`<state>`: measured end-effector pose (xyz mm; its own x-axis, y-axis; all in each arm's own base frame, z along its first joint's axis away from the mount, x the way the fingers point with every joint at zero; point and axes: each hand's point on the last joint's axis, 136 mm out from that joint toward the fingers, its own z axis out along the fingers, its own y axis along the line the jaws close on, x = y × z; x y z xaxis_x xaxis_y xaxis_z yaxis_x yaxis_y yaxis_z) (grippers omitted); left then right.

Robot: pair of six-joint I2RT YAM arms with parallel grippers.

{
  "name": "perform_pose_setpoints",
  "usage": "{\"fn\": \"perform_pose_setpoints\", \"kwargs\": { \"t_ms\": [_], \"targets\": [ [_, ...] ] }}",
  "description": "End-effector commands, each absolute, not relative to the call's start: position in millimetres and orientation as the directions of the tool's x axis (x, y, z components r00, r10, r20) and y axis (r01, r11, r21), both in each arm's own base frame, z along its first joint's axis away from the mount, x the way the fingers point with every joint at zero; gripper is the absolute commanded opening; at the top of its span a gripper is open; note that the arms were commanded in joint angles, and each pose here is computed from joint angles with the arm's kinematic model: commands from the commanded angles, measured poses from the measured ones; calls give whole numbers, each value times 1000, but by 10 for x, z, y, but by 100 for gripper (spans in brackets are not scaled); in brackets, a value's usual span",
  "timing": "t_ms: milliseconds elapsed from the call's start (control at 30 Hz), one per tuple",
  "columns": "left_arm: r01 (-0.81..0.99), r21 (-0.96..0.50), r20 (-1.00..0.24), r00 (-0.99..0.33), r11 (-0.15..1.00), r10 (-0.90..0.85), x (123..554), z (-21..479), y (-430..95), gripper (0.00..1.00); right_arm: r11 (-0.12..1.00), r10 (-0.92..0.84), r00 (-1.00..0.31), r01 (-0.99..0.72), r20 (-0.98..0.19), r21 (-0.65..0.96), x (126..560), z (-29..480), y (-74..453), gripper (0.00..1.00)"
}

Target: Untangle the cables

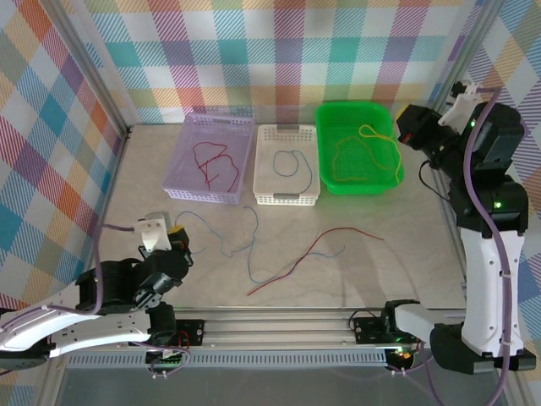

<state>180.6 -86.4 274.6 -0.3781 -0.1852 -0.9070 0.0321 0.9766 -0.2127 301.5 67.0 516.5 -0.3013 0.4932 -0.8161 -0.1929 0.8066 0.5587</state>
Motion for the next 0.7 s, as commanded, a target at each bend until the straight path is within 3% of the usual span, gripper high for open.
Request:
{"fn": "perform_pose_setpoints", "kwargs": {
  "t_ms": [0,333,667],
  "targets": [
    [66,-231,-895,-406,971,-185,1822,2670,-1077,0,820,466,-270,-226,-842,526,3073,5353,677,0],
    [83,-190,-883,-451,978,-133,1873,2423,-1379,0,762,470,-269,-358,-841,540,3373,5810,898,0],
    [83,-149,-876,-472,985,-93,1904,2258,-1514,0,755,448,-296,-380,-843,535,3902,5804,995,0]
  ]
}}
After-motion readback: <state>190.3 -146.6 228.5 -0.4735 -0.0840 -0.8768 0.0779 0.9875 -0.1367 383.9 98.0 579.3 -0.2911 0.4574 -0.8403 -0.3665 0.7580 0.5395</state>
